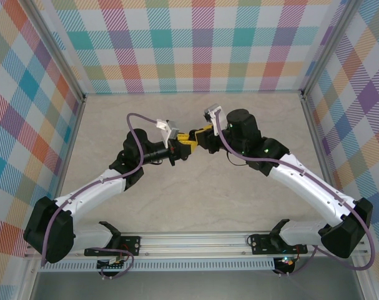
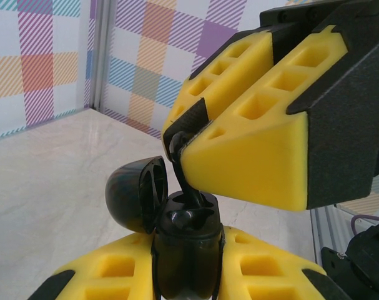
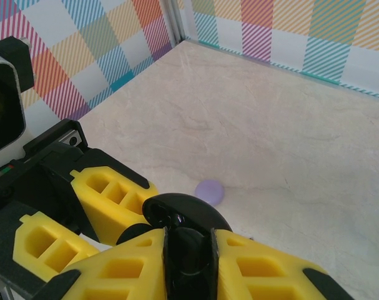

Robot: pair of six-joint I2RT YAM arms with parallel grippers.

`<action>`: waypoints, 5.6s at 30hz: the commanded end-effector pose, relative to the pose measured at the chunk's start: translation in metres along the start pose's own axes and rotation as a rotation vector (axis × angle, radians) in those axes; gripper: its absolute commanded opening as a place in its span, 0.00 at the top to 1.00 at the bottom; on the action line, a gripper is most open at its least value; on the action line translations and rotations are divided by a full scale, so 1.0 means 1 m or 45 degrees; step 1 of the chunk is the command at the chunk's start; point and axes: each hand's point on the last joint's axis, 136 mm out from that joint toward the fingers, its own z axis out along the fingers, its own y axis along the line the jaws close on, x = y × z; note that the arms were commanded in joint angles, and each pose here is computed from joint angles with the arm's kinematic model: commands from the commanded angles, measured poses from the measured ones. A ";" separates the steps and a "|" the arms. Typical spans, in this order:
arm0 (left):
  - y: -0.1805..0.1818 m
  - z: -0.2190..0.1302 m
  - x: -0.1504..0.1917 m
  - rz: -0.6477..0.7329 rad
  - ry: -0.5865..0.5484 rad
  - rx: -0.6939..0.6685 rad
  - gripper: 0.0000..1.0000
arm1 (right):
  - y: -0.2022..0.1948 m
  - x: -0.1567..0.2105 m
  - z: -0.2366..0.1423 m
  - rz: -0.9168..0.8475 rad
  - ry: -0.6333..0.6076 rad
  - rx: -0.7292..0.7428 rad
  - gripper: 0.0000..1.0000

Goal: Insert wireless bluetooth earbuds into charging case

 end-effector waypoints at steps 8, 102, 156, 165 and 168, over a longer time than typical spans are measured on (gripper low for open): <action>-0.006 0.003 -0.027 0.033 -0.084 0.011 0.99 | 0.007 -0.005 -0.001 -0.008 -0.015 -0.029 0.77; 0.018 -0.008 -0.021 -0.080 -0.070 -0.039 1.00 | -0.074 0.020 -0.020 0.258 0.178 0.524 0.44; -0.046 -0.051 -0.033 0.144 -0.013 0.222 1.00 | -0.061 0.213 0.212 0.050 1.211 0.076 0.43; -0.045 -0.050 -0.031 0.136 -0.007 0.217 1.00 | -0.077 0.232 0.207 -0.052 1.314 0.201 0.45; -0.044 -0.050 -0.032 0.137 -0.009 0.213 1.00 | -0.082 0.235 0.205 -0.061 1.325 0.236 0.49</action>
